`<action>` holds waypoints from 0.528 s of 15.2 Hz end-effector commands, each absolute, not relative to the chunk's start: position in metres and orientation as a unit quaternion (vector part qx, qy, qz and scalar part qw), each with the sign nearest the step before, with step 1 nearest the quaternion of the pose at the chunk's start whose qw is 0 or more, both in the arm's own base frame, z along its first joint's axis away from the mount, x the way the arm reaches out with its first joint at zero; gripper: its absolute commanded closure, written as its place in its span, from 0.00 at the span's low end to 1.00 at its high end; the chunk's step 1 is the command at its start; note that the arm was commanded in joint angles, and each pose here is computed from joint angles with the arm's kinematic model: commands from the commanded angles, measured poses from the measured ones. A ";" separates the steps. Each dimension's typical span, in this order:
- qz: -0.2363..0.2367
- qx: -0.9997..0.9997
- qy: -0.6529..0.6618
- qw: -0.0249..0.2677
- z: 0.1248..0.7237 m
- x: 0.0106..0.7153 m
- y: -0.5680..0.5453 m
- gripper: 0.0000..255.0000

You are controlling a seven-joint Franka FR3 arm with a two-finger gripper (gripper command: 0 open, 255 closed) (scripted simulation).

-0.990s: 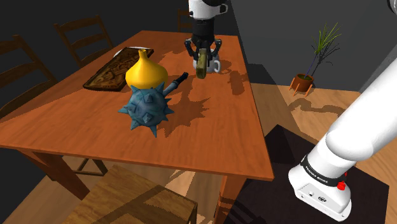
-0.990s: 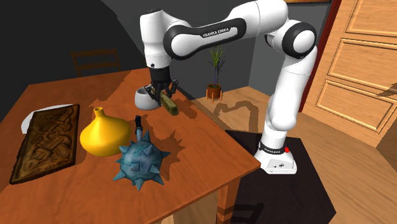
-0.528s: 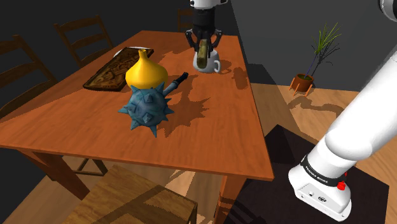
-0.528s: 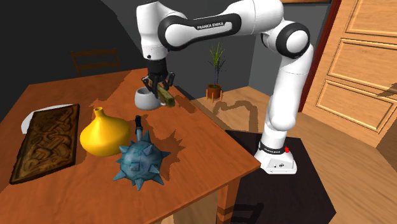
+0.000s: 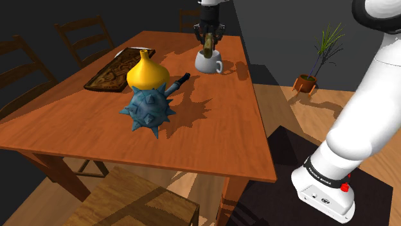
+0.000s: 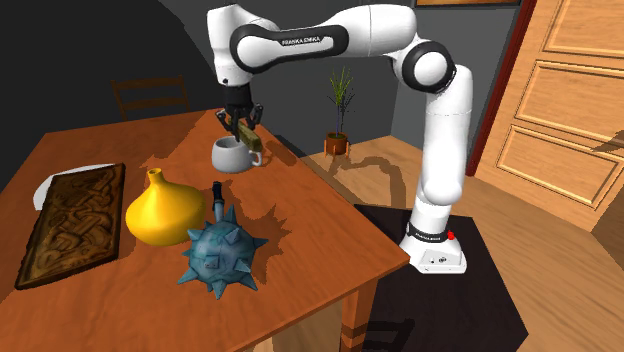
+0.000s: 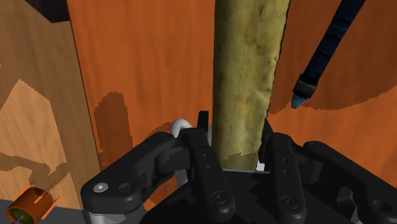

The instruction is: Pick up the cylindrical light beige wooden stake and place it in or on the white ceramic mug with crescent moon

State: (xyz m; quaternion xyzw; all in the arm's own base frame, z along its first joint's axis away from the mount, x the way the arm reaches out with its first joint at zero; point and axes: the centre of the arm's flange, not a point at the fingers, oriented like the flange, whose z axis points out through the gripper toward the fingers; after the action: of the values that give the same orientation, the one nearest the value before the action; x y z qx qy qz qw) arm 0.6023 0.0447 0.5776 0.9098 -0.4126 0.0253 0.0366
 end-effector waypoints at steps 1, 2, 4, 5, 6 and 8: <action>0.026 0.910 -0.412 0.037 0.576 0.618 0.024 1.00; 0.026 0.910 -0.412 0.037 0.576 0.626 0.013 1.00; 0.026 0.910 -0.412 0.037 0.575 0.642 -0.008 1.00; 0.026 0.910 -0.412 0.037 0.575 0.651 -0.018 1.00; 0.026 0.910 -0.412 0.037 0.575 0.659 -0.028 1.00; 0.026 0.910 -0.412 0.037 0.574 0.675 -0.049 1.00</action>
State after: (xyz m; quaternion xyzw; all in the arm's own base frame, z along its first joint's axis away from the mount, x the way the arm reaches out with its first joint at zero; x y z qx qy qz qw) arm 0.6657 -0.0396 0.5713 0.9100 -0.4122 0.0256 0.0366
